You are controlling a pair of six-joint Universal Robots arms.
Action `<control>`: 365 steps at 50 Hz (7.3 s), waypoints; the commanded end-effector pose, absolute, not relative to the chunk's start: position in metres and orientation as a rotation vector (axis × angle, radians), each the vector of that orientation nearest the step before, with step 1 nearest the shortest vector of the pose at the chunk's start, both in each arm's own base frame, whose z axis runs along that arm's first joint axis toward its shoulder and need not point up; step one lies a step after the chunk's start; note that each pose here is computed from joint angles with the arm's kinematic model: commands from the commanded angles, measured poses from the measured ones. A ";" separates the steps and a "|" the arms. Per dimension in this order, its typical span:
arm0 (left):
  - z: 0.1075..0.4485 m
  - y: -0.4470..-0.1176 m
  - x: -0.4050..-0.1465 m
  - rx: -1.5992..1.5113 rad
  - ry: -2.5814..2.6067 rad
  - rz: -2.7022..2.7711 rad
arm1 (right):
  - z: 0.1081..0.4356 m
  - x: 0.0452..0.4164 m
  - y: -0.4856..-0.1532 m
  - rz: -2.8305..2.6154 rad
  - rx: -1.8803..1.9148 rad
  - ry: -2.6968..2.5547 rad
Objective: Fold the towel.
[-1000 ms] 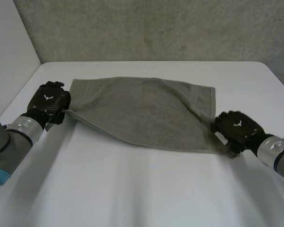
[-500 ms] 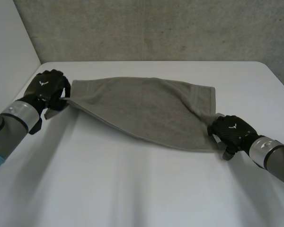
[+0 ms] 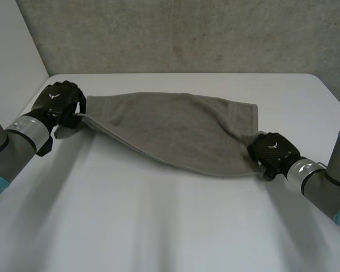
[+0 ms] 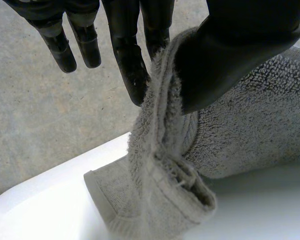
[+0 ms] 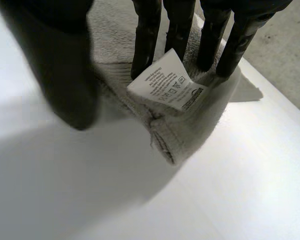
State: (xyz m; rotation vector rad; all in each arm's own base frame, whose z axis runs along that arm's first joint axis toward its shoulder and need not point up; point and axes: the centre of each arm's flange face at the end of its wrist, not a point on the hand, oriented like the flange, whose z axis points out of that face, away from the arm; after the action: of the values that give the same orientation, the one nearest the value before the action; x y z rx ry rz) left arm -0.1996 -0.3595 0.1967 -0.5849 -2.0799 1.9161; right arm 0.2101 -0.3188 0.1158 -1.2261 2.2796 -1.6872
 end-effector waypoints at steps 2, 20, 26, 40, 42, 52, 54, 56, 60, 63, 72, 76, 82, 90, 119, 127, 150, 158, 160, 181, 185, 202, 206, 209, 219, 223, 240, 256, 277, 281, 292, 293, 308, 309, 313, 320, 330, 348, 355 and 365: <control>0.196 -0.361 -0.200 -0.584 -2.081 1.914 | 0.118 0.210 -0.323 -1.725 -1.232 2.267; 0.224 -0.342 -0.197 -0.580 -2.081 1.907 | 0.233 0.207 -0.321 -2.007 -1.009 2.093; 0.250 -0.329 -0.192 -0.573 -2.047 1.960 | 0.286 0.191 -0.314 -1.971 -0.822 2.039; 0.285 -0.286 -0.182 -0.598 -1.948 2.041 | 0.318 0.165 -0.304 -2.023 -0.805 2.016; 0.286 -0.282 -0.183 -0.610 -1.934 2.041 | 0.320 0.160 -0.306 -2.035 -0.804 2.010; 0.265 -0.300 -0.171 -0.582 -2.009 2.008 | 0.292 0.150 -0.327 -1.915 -0.814 2.051; 0.253 -0.310 -0.170 -0.579 -2.039 1.975 | 0.278 0.151 -0.338 -1.897 -0.841 2.097; 0.244 -0.321 -0.170 -0.580 -2.057 1.955 | 0.272 0.153 -0.343 -1.901 -0.869 2.127; 0.215 -0.345 -0.173 -0.613 -2.122 1.878 | 0.257 0.164 -0.349 -1.890 -0.929 2.178; 0.205 -0.354 -0.175 -0.649 -2.139 1.866 | 0.248 0.175 -0.352 -1.880 -0.981 2.196; 0.191 -0.373 -0.185 -0.698 -2.121 1.860 | 0.216 0.181 -0.370 -1.801 -0.984 2.240; 0.181 -0.386 -0.198 -0.726 -2.097 1.852 | 0.201 0.181 -0.385 -1.809 -0.972 2.266; 0.167 -0.406 -0.201 -0.727 -2.096 1.860 | 0.188 0.189 -0.397 -1.842 -0.985 2.243; 0.157 -0.428 -0.207 -0.730 -2.075 1.901 | 0.176 0.189 -0.424 -1.967 -0.955 2.201; 0.268 -0.306 -0.200 -0.774 -1.907 2.035 | 0.277 0.169 -0.299 -2.060 -0.952 2.057; 0.241 -0.314 -0.171 -0.714 -2.011 1.982 | 0.258 0.135 -0.306 -1.969 -0.901 2.180; 0.229 -0.336 -0.195 -0.757 -1.973 1.927 | 0.253 0.168 -0.318 -1.898 -1.077 2.093; 0.267 -0.322 -0.192 -0.697 -1.877 2.006 | 0.287 0.171 -0.297 -2.022 -1.064 1.983; 0.269 -0.322 -0.192 -0.692 -1.870 2.007 | 0.291 0.171 -0.297 -2.037 -1.067 1.972; 0.216 -0.389 -0.198 -0.628 -1.995 1.950 | 0.262 0.197 -0.365 -1.964 -1.100 2.029; 0.242 -0.422 -0.209 -0.616 -1.898 2.107 | 0.280 0.210 -0.393 -2.130 -1.126 1.905; 0.421 -0.409 -0.213 -0.433 -1.314 2.466 | 0.412 0.219 -0.392 -2.516 -0.757 1.343; 0.373 -0.415 -0.210 -0.453 -1.460 2.351 | 0.376 0.211 -0.392 -2.430 -0.811 1.427; 0.334 -0.416 -0.198 -0.456 -1.556 2.290 | 0.343 0.210 -0.391 -2.347 -0.859 1.476; 0.223 -0.391 -0.192 -0.513 -1.711 2.090 | 0.224 0.189 -0.377 -2.060 -0.975 1.768; 0.193 -0.372 -0.191 -0.554 -1.785 2.001 | 0.194 0.173 -0.367 -2.004 -1.030 1.903; 0.175 -0.337 -0.178 -0.676 -1.885 1.926 | 0.160 0.164 -0.335 -1.844 -1.049 2.064; 0.174 -0.337 -0.176 -0.653 -1.902 1.910 | 0.143 0.166 -0.331 -1.807 -1.107 2.093; 0.206 -0.325 -0.165 -0.636 -1.912 1.947 | 0.230 0.152 -0.318 -1.999 -1.022 2.018; 0.224 -0.317 -0.162 -0.641 -1.893 1.982 | 0.259 0.139 -0.312 -2.048 -0.938 1.956; 0.271 -0.283 -0.137 -0.634 -1.881 2.039 | 0.301 0.099 -0.298 -2.069 -0.832 1.868; 0.273 -0.282 -0.134 -0.632 -1.889 2.032 | 0.301 0.097 -0.298 -2.054 -0.837 1.864; 0.217 -0.324 -0.156 -0.619 -1.978 1.780 | 0.257 0.125 -0.348 -1.824 -0.860 1.893; 0.209 -0.331 -0.162 -0.621 -1.991 1.762 | 0.252 0.129 -0.354 -1.810 -0.870 1.911; 0.195 -0.348 -0.166 -0.613 -2.032 1.754 | 0.237 0.136 -0.365 -1.788 -0.907 1.953; 0.177 -0.374 -0.176 -0.638 -2.044 1.756 | 0.197 0.157 -0.381 -1.743 -0.987 2.072; 0.162 -0.400 -0.183 -0.642 -2.044 1.771 | 0.164 0.157 -0.395 -1.737 -1.003 2.196; 0.125 -0.411 -0.189 -0.702 -2.098 1.746 | 0.145 0.156 -0.417 -1.824 -0.993 2.201; 0.121 -0.414 -0.186 -0.727 -2.144 1.794 | 0.138 0.162 -0.426 -1.858 -1.004 2.169; 0.122 -0.411 -0.186 -0.724 -2.154 1.787 | 0.127 0.177 -0.424 -1.832 -1.030 2.153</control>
State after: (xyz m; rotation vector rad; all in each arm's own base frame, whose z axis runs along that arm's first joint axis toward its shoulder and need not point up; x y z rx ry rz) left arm -0.1854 -0.4141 0.1220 -0.7260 -2.1505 1.7983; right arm 0.1709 -0.4246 0.1323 -1.0213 2.1539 -1.8451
